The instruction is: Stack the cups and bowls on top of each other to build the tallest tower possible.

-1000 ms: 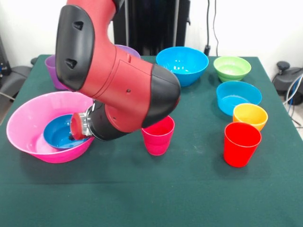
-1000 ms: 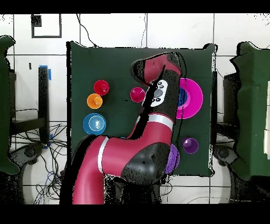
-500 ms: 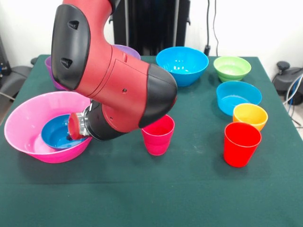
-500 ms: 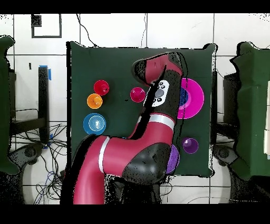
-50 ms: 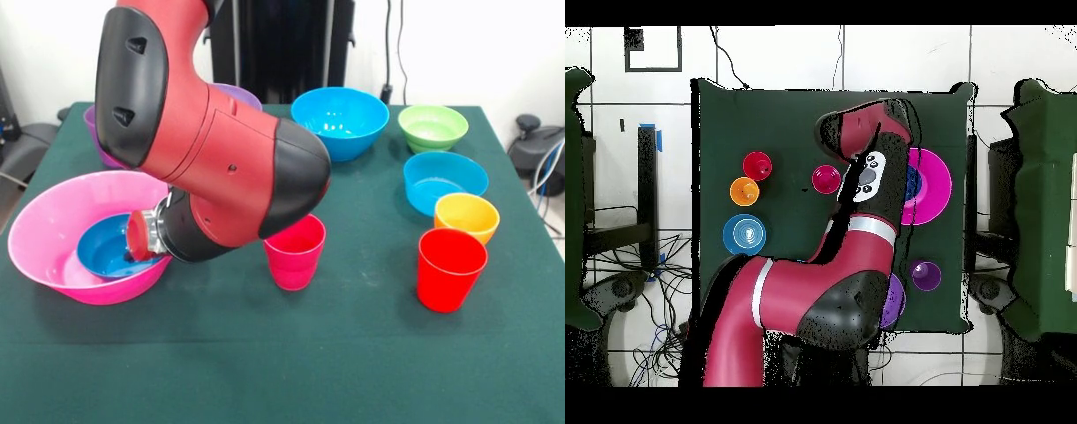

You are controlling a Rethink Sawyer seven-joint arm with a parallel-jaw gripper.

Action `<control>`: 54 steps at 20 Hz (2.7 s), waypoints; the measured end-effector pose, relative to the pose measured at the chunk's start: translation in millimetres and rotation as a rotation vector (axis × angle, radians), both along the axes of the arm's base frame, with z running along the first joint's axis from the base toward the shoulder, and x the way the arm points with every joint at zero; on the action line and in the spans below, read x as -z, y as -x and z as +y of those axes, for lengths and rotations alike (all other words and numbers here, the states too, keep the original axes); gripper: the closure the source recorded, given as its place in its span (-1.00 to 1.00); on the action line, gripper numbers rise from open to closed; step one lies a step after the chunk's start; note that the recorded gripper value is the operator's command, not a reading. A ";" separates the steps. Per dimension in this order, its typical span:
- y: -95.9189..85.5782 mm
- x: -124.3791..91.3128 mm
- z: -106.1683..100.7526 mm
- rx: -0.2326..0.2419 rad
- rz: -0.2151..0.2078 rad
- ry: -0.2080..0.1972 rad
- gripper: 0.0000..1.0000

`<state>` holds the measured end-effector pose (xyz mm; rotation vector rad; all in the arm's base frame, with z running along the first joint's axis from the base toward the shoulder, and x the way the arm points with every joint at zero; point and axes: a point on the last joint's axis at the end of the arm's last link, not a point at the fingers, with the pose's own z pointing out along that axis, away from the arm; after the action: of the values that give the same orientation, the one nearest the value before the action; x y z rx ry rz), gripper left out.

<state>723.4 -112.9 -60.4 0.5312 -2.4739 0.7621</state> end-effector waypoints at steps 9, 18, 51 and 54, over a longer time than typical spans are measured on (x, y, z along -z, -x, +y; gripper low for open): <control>6.4 -5.6 1.0 0.011 0.007 -0.010 1.00; 14.4 -18.7 18.4 0.056 0.009 -0.082 1.00; 10.0 -26.4 -34.7 0.091 -0.120 -0.149 1.00; 10.0 -26.2 -34.9 0.091 -0.121 -0.150 1.00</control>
<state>713.3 -147.8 -34.2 0.4332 -2.6620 0.5918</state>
